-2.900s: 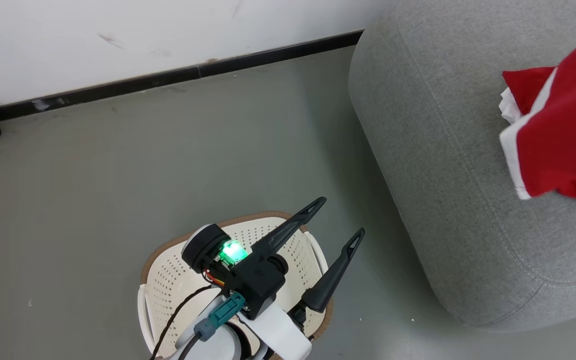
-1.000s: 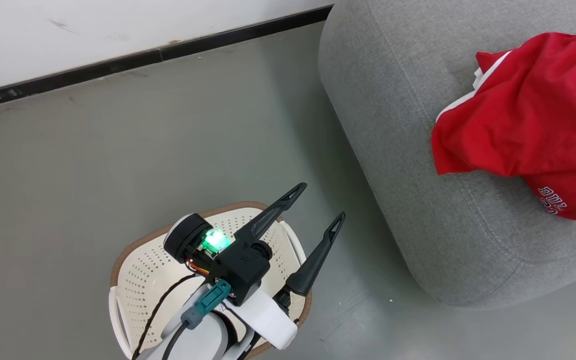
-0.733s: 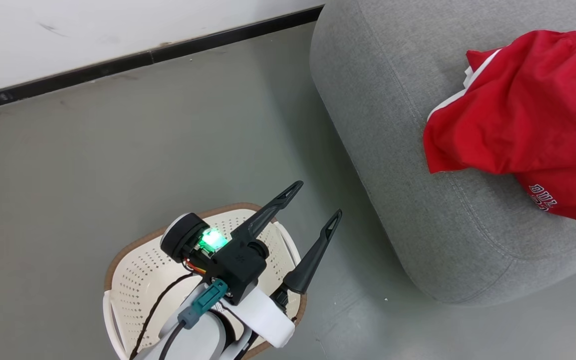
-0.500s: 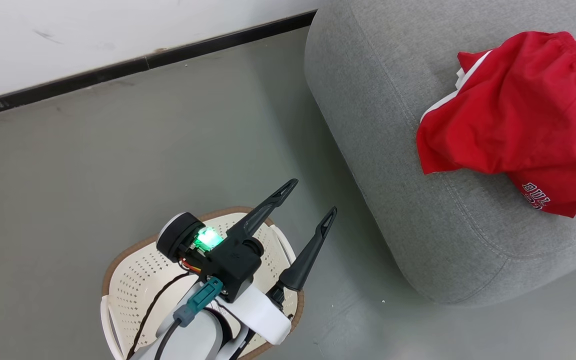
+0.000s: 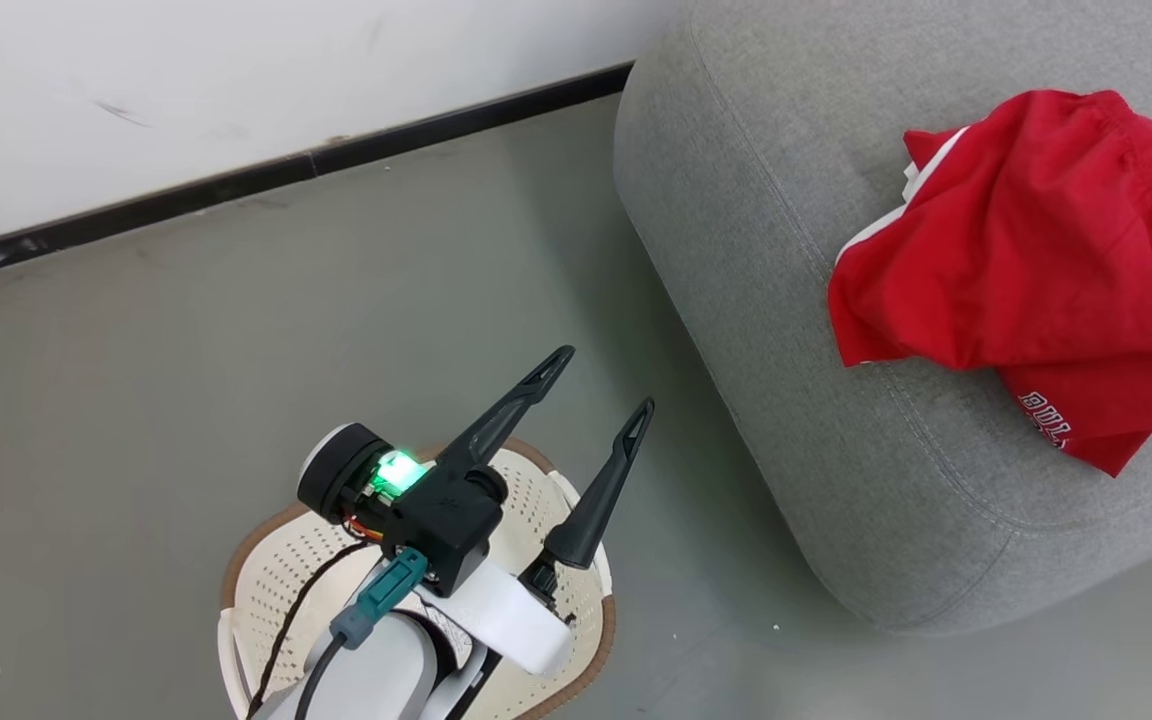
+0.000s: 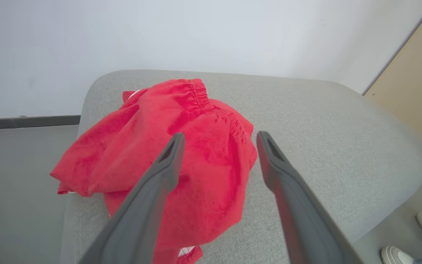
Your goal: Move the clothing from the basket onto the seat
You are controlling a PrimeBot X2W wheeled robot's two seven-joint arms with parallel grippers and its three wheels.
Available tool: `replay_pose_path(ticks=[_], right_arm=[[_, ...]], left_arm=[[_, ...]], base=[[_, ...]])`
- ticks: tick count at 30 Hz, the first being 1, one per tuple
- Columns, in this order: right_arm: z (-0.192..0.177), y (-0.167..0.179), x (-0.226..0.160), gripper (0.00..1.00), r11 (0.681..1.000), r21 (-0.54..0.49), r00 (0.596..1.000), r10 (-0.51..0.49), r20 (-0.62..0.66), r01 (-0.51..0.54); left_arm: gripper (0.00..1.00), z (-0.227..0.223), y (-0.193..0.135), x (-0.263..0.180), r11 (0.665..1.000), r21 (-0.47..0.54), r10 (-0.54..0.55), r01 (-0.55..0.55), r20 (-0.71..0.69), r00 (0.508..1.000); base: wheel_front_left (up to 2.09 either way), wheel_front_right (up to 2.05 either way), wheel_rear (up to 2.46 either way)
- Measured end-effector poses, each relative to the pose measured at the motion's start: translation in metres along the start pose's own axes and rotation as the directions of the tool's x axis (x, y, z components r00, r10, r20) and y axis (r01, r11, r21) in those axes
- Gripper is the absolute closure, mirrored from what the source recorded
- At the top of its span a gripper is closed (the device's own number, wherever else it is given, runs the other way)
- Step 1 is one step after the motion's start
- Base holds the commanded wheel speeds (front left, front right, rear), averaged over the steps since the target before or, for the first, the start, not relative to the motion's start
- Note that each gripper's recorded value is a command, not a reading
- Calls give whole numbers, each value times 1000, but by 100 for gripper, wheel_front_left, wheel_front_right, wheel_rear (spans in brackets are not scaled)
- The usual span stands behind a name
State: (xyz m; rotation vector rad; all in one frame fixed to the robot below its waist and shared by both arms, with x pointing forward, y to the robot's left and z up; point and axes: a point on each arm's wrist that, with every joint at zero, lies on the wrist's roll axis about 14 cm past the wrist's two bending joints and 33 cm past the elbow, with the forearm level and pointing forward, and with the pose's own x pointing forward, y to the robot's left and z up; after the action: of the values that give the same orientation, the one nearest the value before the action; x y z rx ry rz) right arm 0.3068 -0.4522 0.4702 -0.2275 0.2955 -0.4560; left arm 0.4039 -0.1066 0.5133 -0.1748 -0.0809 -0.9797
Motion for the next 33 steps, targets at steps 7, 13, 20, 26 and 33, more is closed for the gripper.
replay_pose_path(ticks=[7,13,20,26,33], right_arm=[[31,10,8,0,997,-53,995,64,82,-60],[78,46,18,0,987,-69,965,154,212,-142],[116,95,18,0,967,-70,916,255,309,-245],[137,129,14,0,947,-61,879,315,358,-315],[157,167,6,0,919,-34,836,372,405,-393]], left_arm=[[0,8,6,-6,999,6,43,-43,15,999],[0,11,23,-17,992,15,127,-127,12,992],[0,16,50,-38,966,32,256,-256,12,967],[0,21,73,-58,929,47,368,-368,17,930],[0,29,99,-90,861,54,505,-506,28,862]], base=[[0,0,0],[0,0,0],[0,0,0],[0,0,0],[0,0,0]])
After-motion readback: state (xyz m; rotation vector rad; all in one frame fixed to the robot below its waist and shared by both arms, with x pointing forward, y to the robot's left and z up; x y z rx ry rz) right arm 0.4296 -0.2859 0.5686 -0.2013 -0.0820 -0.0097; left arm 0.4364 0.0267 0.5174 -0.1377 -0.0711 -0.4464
